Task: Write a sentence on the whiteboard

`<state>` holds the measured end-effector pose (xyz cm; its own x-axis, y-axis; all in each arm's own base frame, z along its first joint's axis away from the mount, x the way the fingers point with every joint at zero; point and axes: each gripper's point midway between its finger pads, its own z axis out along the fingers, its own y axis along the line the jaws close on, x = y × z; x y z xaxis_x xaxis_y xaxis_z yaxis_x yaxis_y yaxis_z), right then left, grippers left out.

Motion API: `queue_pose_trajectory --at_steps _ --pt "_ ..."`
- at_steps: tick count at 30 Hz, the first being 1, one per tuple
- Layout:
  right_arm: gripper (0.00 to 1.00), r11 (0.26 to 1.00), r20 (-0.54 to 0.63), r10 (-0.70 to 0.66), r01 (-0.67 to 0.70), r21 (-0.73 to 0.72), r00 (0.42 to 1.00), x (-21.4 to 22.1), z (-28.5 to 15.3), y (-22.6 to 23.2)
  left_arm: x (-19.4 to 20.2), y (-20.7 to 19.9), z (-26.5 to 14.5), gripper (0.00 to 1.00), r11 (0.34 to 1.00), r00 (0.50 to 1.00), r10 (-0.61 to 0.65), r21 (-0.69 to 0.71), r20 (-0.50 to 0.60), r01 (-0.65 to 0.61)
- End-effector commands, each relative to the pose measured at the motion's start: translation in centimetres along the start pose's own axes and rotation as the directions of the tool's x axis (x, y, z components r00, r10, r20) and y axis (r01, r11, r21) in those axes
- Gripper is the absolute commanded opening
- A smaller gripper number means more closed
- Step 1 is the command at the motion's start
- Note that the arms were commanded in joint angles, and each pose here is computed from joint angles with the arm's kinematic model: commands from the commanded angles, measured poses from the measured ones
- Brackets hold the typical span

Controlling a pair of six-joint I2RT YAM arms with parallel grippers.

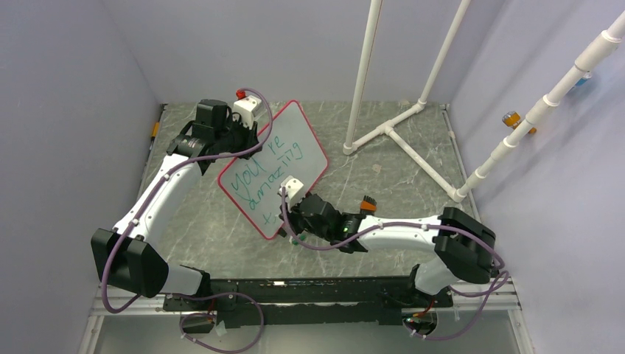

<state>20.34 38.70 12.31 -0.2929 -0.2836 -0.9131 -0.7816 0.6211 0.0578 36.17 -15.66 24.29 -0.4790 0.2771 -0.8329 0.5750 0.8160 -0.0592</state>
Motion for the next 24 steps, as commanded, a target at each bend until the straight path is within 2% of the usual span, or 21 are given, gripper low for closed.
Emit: queue_pose_trajectory --at_steps 1,16,24 --pt "0.0 0.998 0.155 0.067 -0.064 -0.022 0.986 -4.7 -1.6 0.0 2.9 3.1 -0.4 0.0 0.985 0.986 0.097 -0.13 -0.136 -0.115" --pt "0.0 0.997 0.181 0.073 -0.069 -0.023 0.981 -6.0 0.1 -0.6 3.0 3.2 -0.4 0.0 0.984 0.986 0.097 -0.134 -0.138 -0.116" --pt "0.0 0.997 0.162 0.081 -0.078 -0.023 0.983 -5.0 0.9 -1.0 3.0 3.1 -0.3 0.0 0.984 0.985 0.097 -0.133 -0.14 -0.116"
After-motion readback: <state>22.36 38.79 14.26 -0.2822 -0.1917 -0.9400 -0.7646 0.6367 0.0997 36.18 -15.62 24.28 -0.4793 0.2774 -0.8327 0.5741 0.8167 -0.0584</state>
